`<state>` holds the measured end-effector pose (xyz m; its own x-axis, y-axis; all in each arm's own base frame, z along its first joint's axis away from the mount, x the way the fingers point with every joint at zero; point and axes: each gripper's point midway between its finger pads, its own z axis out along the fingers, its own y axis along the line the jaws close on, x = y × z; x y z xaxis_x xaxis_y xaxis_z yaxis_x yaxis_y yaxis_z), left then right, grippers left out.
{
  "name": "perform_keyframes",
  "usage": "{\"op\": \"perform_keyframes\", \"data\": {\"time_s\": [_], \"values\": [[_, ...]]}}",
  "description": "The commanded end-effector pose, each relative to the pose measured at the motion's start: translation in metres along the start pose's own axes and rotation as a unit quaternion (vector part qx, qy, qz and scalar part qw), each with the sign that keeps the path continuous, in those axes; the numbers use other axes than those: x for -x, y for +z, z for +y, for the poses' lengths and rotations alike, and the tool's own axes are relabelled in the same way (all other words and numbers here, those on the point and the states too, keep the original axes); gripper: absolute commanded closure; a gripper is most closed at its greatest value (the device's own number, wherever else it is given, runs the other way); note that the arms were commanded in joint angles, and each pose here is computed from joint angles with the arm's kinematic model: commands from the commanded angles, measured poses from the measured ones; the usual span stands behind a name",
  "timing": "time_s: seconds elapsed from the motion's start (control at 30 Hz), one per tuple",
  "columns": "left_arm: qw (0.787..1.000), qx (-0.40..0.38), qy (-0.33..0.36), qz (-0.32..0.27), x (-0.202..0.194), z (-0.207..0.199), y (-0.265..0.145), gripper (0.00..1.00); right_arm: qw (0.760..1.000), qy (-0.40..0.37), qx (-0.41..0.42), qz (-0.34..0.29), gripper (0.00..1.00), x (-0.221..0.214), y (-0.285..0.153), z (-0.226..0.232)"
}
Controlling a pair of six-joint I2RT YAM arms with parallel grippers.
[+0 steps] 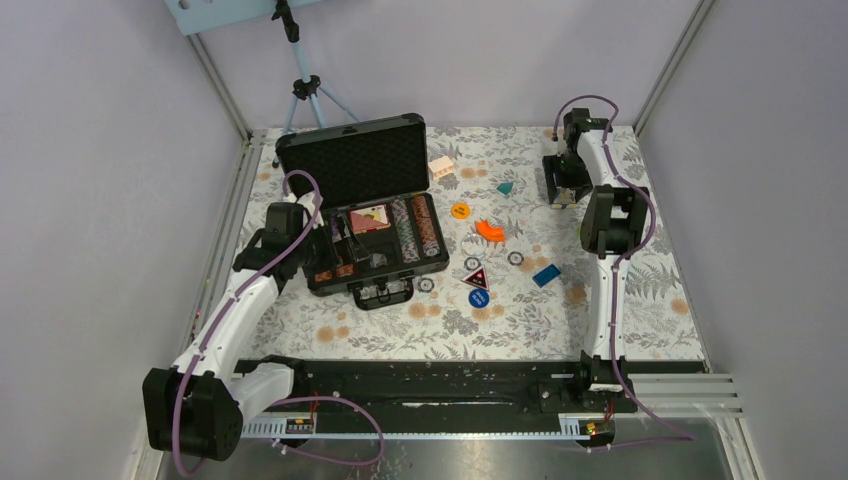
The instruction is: Pack up texas hold em set
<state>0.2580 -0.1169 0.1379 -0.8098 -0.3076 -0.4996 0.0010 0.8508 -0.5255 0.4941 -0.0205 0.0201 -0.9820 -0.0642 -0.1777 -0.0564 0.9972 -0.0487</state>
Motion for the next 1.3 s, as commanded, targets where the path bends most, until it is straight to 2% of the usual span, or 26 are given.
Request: {"op": "perform_keyframes", "data": {"time_s": [0.0, 0.23, 0.4, 0.63, 0.83, 1.03, 1.27], "values": [[0.999, -0.021, 0.014, -0.022, 0.008, -0.009, -0.003, 0.01, 0.999, 0.009, 0.027, -0.04, 0.64, 0.012, -0.026, 0.009], [0.999, -0.02, 0.015, -0.025, 0.009, -0.009, -0.004, 0.01, 0.992, 0.017, 0.034, -0.12, 0.64, 0.033, -0.079, 0.011], [0.999, -0.021, 0.016, -0.027, 0.009, -0.01, -0.004, 0.01, 0.986, 0.017, 0.061, -0.152, 0.63, 0.03, -0.113, 0.026], [0.999, -0.021, 0.018, -0.033, 0.01, -0.01, -0.007, 0.01, 0.974, -0.048, 0.094, -0.2, 0.6, 0.0, -0.151, 0.084], [0.998, -0.017, 0.022, -0.05, 0.016, -0.01, -0.013, 0.01, 0.96, -0.138, 0.131, -0.203, 0.6, -0.05, -0.168, 0.146], [0.995, 0.008, 0.029, -0.099, 0.029, -0.006, -0.028, 0.01, 0.923, -0.269, 0.19, -0.201, 0.6, -0.089, -0.178, 0.23], [0.981, 0.061, 0.034, -0.183, 0.05, 0.004, -0.066, 0.01, 0.852, -0.408, 0.252, -0.211, 0.6, -0.107, -0.191, 0.312]]}}
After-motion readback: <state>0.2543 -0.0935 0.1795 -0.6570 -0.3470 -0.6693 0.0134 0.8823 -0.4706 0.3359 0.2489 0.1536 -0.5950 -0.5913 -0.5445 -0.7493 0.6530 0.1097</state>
